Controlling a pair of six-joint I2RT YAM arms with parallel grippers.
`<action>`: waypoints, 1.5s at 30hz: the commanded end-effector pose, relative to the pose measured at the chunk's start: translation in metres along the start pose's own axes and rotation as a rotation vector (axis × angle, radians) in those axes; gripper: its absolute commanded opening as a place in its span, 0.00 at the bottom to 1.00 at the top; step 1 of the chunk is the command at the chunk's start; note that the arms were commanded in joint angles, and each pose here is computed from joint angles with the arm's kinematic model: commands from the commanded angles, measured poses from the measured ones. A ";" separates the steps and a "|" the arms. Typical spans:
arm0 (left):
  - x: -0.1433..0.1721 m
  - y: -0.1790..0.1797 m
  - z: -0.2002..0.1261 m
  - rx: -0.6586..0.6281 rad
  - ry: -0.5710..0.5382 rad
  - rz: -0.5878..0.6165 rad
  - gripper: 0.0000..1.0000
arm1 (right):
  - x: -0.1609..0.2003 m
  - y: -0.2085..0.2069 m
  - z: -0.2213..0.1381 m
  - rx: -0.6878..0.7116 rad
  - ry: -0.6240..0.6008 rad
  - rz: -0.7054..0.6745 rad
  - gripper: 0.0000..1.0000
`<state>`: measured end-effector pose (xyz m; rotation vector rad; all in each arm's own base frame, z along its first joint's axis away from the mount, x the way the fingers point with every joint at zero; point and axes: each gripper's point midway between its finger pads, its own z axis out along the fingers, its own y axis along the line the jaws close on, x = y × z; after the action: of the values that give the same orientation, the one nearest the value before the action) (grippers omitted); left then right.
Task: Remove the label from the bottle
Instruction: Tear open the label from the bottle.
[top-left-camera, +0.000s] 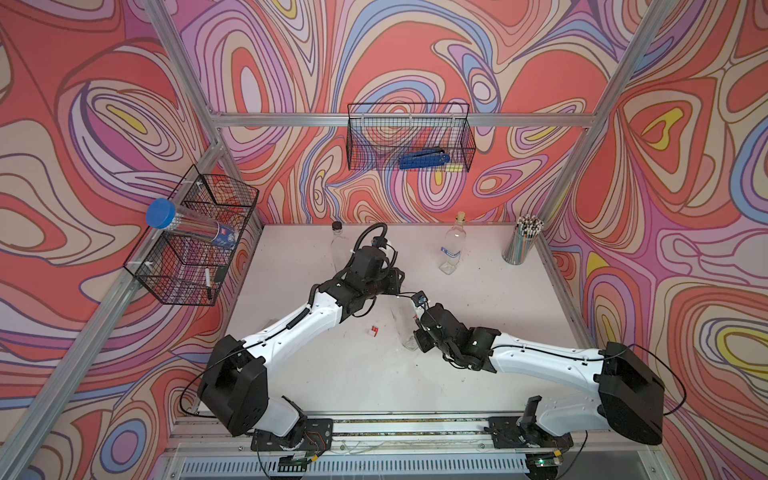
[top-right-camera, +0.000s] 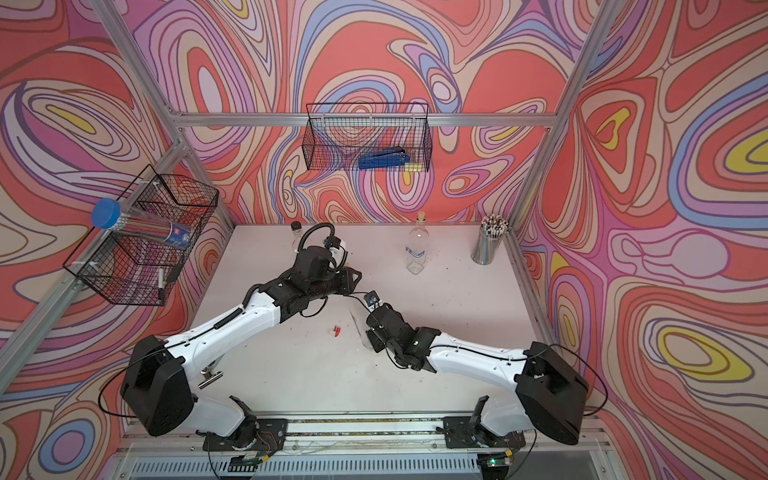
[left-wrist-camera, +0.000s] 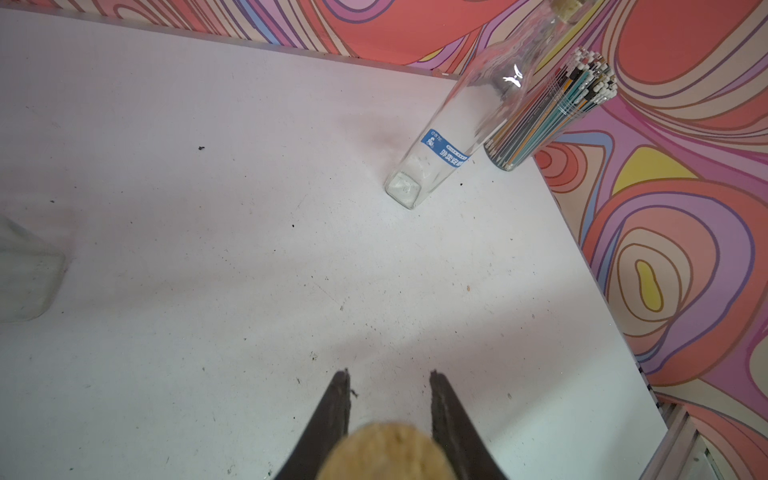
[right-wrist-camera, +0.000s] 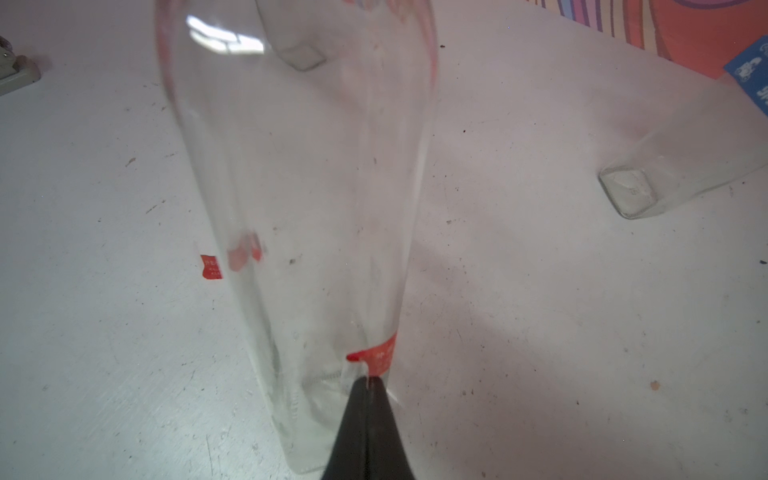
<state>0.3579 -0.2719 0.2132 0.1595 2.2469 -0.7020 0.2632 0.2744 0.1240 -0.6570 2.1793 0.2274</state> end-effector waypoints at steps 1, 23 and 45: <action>0.036 0.028 0.003 -0.111 0.128 0.072 0.00 | 0.001 -0.008 -0.003 0.021 -0.007 0.011 0.00; 0.037 0.030 0.001 -0.114 0.125 0.082 0.00 | -0.003 -0.008 -0.005 0.015 -0.003 -0.010 0.00; 0.038 0.030 0.002 -0.115 0.133 0.092 0.00 | -0.004 -0.019 -0.005 0.035 0.000 0.000 0.00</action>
<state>0.3575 -0.2721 0.2139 0.1699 2.2436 -0.6991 0.2684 0.2635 0.1252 -0.6535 2.1870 0.2033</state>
